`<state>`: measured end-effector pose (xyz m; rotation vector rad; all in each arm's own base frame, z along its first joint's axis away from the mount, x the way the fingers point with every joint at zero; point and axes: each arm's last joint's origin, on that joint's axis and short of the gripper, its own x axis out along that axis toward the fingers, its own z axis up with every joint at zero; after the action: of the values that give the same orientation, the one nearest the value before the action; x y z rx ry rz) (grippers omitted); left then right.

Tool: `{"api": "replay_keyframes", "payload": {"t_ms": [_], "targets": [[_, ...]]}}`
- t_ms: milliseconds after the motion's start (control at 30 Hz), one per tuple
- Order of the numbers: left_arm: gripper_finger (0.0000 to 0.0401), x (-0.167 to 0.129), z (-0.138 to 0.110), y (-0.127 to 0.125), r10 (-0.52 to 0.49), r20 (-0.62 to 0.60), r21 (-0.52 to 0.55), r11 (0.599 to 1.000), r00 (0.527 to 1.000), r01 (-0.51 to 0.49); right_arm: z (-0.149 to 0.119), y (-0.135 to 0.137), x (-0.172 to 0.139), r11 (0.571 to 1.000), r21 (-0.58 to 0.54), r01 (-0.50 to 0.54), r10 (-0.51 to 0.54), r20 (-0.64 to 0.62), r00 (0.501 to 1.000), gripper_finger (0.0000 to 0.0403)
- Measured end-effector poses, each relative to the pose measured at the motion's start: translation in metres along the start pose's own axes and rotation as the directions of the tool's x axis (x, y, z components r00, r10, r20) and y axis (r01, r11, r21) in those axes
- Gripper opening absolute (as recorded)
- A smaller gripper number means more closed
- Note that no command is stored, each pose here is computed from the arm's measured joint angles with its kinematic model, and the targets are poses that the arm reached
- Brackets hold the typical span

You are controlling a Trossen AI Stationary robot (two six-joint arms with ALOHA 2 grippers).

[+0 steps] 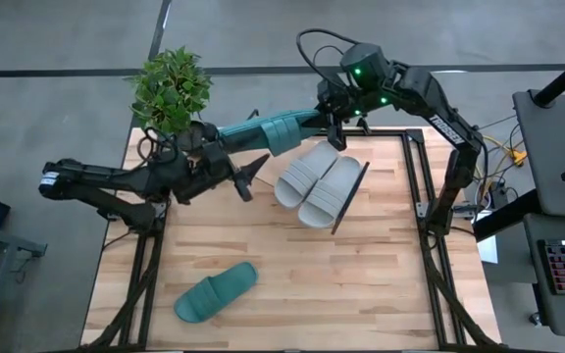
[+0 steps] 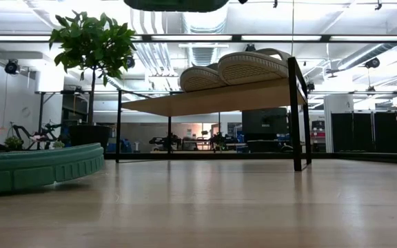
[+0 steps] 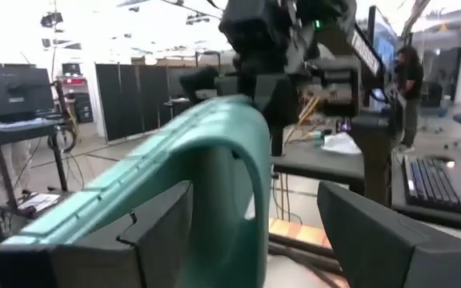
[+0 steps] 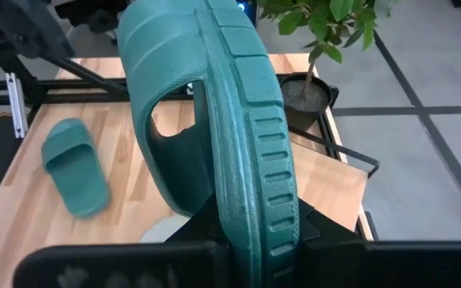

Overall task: Pick and place slides into the shelf
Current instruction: Put the top green slide on the shelf

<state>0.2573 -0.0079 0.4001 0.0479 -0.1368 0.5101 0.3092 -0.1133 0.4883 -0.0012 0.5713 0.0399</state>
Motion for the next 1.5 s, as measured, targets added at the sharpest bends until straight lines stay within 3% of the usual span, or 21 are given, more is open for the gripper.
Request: {"api": "replay_keyframes", "payload": {"t_ms": [400,867,1133,1433,1500], "targets": [[0.0254,0.016,-0.017,-0.009,-0.041,-0.032,-0.023,0.999,0.999,0.04,0.001,-0.003,0.005,0.999,-0.026,0.036,-0.036,-0.001,0.999,0.0029],[0.0244,0.025,-0.015,-0.011,0.051,0.054,-0.033,0.998,0.997,-0.049,0.001,-0.003,0.006,0.999,-0.024,0.047,-0.047,-0.002,0.999,0.0029],[0.0166,0.032,-0.021,-0.007,0.073,0.043,-0.019,0.997,0.996,-0.073,0.002,0.001,0.008,0.999,-0.035,0.03,-0.03,-0.002,1.0,0.0029],[0.0018,0.041,-0.025,0.0,0.062,0.043,0.07,0.995,0.997,-0.065,0.003,0.009,0.01,0.998,-0.061,0.009,-0.009,-0.001,1.0,0.0029],[0.0009,0.039,-0.022,0.002,0.047,0.061,0.063,0.997,0.997,-0.051,0.003,0.008,0.01,0.998,-0.061,0.01,-0.01,-0.002,1.0,0.0029]]}}
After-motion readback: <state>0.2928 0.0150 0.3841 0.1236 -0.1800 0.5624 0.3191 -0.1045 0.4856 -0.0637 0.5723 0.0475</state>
